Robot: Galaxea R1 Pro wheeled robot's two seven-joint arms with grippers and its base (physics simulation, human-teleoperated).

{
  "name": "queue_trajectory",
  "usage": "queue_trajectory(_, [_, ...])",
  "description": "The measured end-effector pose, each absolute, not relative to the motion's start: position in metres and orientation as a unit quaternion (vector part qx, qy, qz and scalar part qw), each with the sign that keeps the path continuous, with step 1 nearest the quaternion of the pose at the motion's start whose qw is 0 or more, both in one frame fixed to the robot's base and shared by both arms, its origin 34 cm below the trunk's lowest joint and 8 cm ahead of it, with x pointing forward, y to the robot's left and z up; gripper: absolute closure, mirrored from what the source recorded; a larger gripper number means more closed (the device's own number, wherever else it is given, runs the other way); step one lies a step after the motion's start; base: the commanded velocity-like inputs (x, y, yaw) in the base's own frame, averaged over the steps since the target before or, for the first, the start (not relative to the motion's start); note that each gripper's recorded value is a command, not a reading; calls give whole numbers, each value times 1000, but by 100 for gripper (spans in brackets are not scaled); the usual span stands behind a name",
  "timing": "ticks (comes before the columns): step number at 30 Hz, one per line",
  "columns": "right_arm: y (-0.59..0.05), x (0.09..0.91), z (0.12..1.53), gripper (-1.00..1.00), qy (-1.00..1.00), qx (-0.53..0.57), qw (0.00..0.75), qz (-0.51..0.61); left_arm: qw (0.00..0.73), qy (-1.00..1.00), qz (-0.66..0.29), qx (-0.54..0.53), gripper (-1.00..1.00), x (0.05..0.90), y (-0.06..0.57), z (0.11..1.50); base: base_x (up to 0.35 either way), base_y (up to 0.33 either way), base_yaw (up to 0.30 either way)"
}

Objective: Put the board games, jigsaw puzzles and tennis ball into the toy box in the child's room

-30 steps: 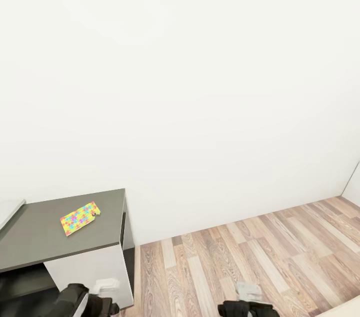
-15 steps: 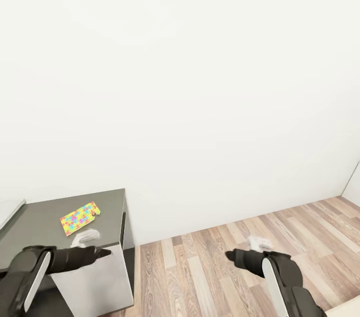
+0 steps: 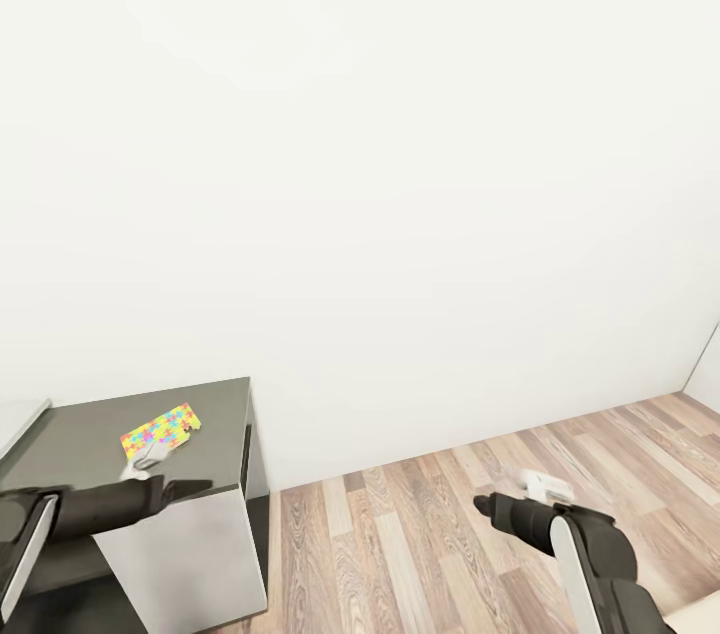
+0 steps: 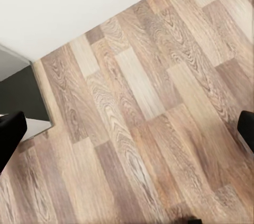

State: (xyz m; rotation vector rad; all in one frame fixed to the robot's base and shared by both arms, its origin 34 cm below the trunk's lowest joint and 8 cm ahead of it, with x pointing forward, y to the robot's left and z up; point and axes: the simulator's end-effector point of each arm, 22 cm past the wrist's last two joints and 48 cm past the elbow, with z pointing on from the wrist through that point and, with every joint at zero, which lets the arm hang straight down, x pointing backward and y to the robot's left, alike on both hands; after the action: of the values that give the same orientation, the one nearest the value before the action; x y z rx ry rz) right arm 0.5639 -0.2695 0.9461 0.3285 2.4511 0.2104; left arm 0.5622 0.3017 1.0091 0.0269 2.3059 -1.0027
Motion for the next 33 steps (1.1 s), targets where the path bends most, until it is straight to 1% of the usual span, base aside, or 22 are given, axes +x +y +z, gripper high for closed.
queue_trajectory(5, [-281,563,946,-100,931,144,325,81,308,868,-389,16,-100,559,302,1013,0,0,0])
queue_trajectory(14, [-278,563,948,-100,929,147,325,95,311,868,-386,11,-100,558,311,1014,0,0,-19])
queue_trajectory(28, [-275,563,941,-100,931,144,319,104,312,873,-375,2,-100,559,330,1012,1,0,-167])
queue_trajectory(33, [-277,562,938,-100,932,146,316,102,312,873,-374,-2,-100,560,333,1011,79,36,-173])
